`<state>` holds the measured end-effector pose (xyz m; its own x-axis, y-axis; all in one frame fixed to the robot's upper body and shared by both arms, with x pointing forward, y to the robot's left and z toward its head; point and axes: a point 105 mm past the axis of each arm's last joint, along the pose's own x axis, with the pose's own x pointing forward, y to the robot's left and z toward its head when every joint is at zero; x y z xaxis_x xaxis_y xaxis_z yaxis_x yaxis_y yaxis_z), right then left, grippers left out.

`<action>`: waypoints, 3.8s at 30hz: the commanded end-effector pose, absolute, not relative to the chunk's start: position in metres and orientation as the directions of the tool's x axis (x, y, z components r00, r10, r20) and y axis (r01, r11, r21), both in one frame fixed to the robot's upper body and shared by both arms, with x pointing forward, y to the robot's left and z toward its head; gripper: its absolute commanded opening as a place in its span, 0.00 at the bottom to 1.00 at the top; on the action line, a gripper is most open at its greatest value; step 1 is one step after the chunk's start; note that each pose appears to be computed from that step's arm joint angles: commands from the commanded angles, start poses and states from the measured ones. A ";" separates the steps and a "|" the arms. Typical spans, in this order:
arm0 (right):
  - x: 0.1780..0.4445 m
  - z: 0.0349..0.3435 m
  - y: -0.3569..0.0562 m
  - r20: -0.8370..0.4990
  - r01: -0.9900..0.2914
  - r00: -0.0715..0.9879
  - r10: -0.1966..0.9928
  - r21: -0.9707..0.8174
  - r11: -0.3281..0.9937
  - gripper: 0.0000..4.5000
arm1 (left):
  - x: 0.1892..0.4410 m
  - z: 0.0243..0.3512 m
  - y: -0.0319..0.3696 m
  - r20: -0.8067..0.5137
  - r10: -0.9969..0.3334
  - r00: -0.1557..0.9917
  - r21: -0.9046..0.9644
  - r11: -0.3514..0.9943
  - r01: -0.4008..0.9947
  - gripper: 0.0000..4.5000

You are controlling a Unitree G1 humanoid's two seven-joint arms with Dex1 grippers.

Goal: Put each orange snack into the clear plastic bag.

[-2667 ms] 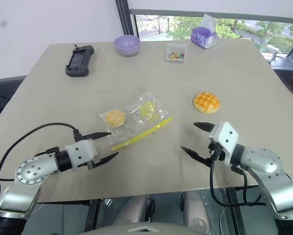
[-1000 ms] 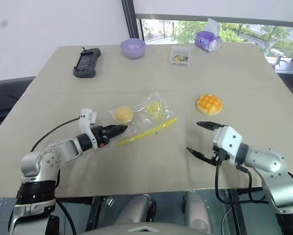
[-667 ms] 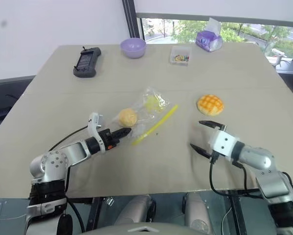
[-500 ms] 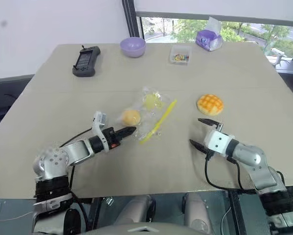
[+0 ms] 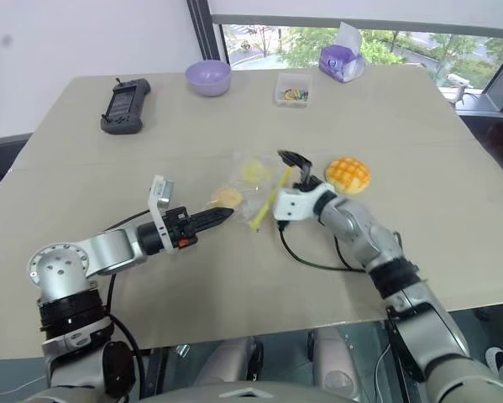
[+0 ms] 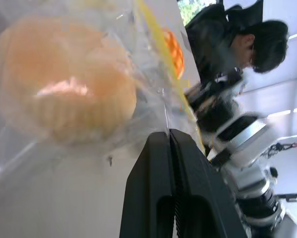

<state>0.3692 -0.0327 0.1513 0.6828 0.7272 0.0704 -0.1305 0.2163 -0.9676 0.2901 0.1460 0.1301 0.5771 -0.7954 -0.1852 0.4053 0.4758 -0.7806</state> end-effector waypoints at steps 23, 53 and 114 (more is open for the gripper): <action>0.378 0.149 -0.041 -0.027 -0.237 0.658 0.753 -0.956 0.173 0.00 | 0.284 0.166 0.179 -0.140 -0.714 0.686 -0.531 0.639 0.556 0.12; 0.365 0.165 -0.028 -0.104 -0.411 0.682 0.724 -0.873 0.261 0.00 | 0.305 0.157 0.135 -0.250 -0.685 0.684 0.441 0.548 0.711 0.06; 0.316 0.158 -0.050 -0.140 -0.704 0.652 0.745 -0.478 0.526 0.01 | 0.330 0.161 0.127 -0.207 -0.691 0.693 0.558 0.499 0.664 0.00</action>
